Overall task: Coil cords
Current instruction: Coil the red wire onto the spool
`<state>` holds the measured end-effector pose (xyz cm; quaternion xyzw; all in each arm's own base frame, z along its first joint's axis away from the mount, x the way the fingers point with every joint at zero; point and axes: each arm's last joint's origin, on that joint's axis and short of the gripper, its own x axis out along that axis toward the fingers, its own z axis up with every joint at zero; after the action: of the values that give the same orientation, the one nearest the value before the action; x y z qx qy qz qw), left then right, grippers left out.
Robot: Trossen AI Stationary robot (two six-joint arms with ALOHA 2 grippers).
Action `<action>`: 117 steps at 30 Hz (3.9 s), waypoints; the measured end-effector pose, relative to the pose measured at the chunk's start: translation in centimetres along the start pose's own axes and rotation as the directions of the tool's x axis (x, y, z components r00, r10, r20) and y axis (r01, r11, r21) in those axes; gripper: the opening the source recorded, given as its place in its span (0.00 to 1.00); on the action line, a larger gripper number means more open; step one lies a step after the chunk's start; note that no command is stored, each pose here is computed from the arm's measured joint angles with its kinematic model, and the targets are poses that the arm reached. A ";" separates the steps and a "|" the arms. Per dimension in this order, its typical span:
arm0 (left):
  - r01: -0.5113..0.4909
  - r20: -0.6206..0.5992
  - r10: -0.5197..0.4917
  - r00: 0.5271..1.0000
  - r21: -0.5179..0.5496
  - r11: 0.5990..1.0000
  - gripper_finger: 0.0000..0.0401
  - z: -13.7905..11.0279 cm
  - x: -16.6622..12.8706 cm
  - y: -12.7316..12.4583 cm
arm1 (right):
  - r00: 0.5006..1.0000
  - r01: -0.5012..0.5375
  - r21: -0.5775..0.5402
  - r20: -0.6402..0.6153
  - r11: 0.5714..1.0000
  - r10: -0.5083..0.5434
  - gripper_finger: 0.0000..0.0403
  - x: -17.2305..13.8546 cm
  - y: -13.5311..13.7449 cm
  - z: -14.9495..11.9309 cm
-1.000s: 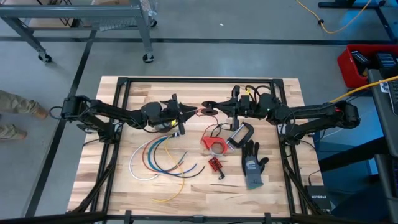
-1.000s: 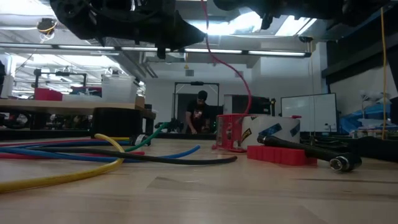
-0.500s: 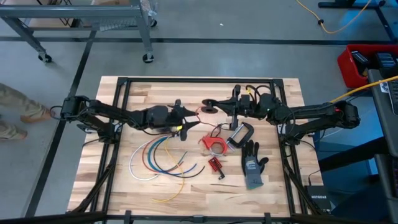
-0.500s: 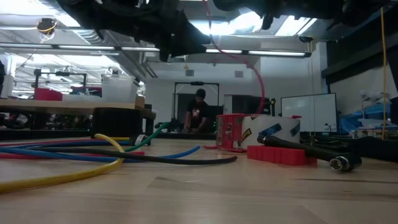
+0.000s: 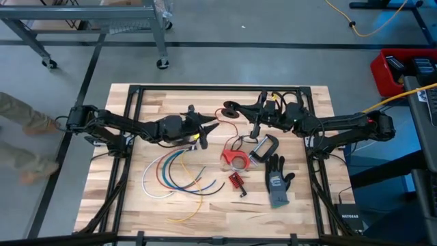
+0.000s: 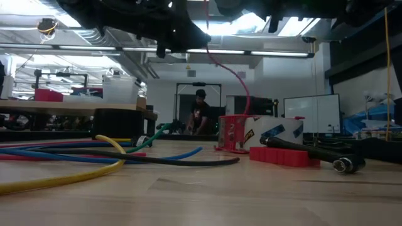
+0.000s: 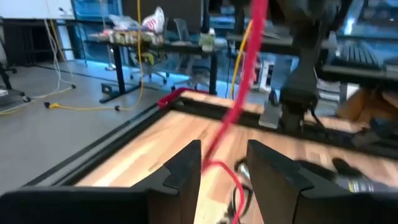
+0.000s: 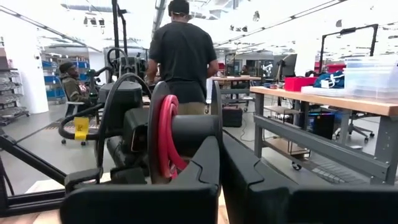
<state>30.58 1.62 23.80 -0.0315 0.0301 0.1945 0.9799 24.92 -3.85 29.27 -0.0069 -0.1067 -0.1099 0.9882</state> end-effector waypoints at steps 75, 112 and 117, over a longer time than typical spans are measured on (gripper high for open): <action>0.122 -0.210 -0.237 0.948 -0.450 0.885 0.00 0.8 6.2 0.4 | 0.900 0.378 -0.226 -0.137 0.898 -0.413 0.01 4.9 -0.2 -2.0; -0.016 -0.470 -0.202 0.859 -0.420 0.908 0.00 3.8 6.9 1.7 | 0.885 0.215 -0.286 -0.347 0.934 -0.310 0.01 4.4 0.1 -4.1; -0.022 -0.505 -0.182 0.844 -0.370 0.929 0.00 3.3 6.8 1.2 | 0.899 0.228 -0.273 -0.309 0.934 -0.310 0.01 4.5 0.1 -3.7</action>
<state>36.51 5.55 26.50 -0.2649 0.2619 0.1385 0.9176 30.03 -4.90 26.61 -0.0871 0.0828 -0.2572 0.9588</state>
